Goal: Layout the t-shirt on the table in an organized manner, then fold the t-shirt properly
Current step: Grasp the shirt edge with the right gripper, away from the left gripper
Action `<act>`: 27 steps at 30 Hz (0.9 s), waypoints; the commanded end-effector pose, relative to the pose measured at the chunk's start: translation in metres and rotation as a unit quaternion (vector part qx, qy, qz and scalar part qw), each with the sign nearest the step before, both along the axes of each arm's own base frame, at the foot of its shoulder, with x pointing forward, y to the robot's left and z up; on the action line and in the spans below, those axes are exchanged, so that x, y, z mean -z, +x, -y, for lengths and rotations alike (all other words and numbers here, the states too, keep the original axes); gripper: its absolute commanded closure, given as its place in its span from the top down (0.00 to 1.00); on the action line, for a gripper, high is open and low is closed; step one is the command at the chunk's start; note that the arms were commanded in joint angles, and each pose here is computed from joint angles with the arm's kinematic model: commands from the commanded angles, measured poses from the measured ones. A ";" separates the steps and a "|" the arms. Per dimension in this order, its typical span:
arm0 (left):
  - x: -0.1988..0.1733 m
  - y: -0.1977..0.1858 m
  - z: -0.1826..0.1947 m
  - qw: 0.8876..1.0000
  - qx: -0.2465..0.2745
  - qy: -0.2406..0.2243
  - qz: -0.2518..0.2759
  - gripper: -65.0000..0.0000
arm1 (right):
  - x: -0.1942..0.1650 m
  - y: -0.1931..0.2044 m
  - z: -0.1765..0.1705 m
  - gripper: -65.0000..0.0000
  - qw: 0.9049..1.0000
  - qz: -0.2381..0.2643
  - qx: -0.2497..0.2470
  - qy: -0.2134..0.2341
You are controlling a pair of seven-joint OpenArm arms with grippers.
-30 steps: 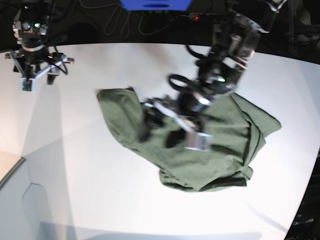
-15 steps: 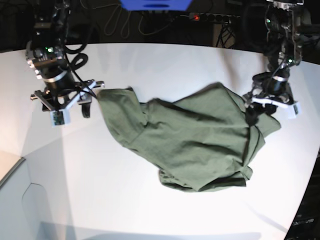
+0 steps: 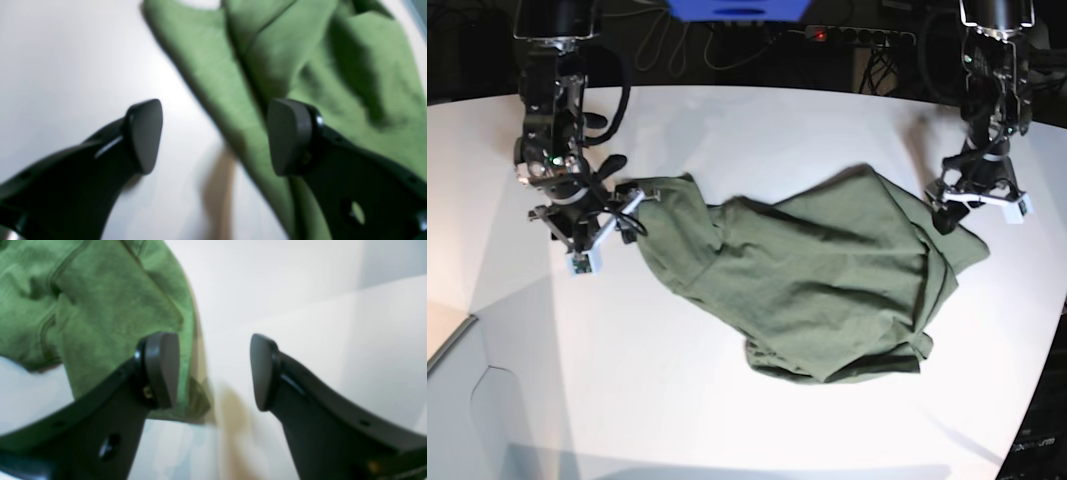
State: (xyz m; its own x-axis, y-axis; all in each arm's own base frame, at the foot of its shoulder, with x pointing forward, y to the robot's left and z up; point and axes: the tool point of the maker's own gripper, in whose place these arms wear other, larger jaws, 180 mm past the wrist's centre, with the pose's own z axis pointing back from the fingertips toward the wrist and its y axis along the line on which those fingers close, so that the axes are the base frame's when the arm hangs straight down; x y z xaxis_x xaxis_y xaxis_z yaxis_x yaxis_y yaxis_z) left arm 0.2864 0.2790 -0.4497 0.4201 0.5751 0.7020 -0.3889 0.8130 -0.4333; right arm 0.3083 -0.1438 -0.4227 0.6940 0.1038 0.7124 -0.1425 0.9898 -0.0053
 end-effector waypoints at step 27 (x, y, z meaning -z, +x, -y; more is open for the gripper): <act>-0.013 0.019 -0.039 0.998 -0.059 -0.001 0.029 0.73 | -0.026 0.013 0.005 0.00 0.999 0.042 -0.021 -0.018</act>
State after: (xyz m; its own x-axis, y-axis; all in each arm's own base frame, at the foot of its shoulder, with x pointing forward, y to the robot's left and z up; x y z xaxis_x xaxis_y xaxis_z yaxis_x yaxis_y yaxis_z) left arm 0.2954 0.3124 -0.4508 0.3398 0.6317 0.6968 -0.4779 0.7540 -0.4506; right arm 0.3054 -0.1552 -0.4145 0.6829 0.1667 0.7112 -0.1740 0.9827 -0.0632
